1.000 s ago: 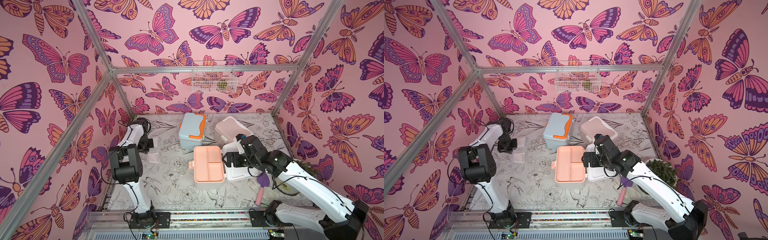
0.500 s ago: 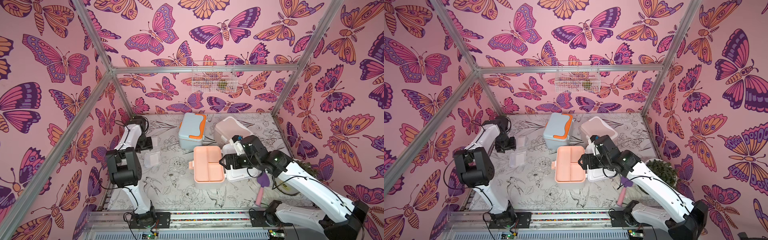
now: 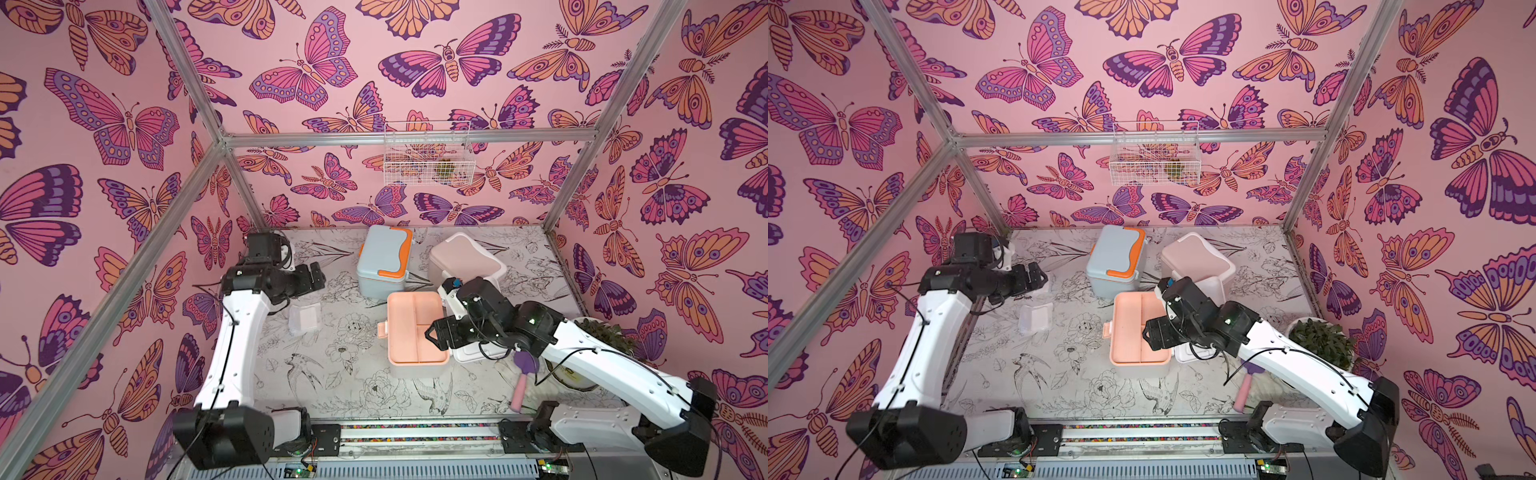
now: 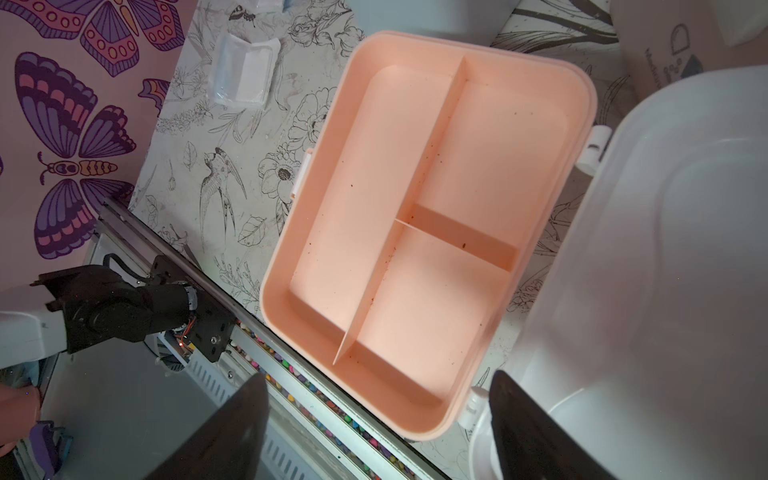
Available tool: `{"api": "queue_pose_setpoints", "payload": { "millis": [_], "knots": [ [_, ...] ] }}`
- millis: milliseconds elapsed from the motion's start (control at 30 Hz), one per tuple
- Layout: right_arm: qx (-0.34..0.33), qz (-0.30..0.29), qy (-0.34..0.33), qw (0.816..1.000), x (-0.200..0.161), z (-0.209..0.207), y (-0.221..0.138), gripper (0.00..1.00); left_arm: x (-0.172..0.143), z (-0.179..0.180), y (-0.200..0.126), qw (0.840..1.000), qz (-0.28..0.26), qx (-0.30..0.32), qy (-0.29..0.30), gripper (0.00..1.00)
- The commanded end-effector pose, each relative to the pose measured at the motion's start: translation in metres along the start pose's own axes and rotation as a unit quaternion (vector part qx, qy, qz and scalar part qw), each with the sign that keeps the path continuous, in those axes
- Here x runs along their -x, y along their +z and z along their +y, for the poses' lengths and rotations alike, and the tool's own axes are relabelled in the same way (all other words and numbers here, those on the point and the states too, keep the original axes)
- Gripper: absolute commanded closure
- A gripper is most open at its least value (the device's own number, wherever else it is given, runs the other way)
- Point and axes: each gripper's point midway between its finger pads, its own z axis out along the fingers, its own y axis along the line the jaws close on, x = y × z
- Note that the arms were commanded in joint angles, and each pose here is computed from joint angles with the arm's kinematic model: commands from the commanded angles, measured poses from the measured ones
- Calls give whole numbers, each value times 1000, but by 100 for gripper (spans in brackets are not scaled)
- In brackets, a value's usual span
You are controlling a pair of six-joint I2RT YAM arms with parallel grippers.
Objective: Open first aid kits and take out gauze
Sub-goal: Adjust the first aid kit at the center of the board.
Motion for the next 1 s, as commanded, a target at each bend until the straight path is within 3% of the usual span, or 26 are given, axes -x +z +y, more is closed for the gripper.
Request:
{"api": "queue_pose_setpoints", "payload": {
  "millis": [0, 200, 400, 633, 967],
  "knots": [
    [-40, -11, -3, 999, 6, 1, 5, 19, -16, -34, 1, 997, -9, -80, -11, 0],
    [-78, 5, -8, 997, 6, 14, 33, 24, -65, -78, 24, 985, -8, -170, -13, 0],
    [-116, 18, 9, 993, 2, 18, 61, 37, -95, -110, 46, 975, 0, -220, 17, 0],
    [-157, 10, 40, 987, 1, 9, 72, 53, -118, -106, 59, 973, 15, -230, 6, 0],
    [-197, 22, 62, 978, -8, 0, 92, 63, -146, -101, 61, 967, 41, -250, -4, 0]
  ]
}}
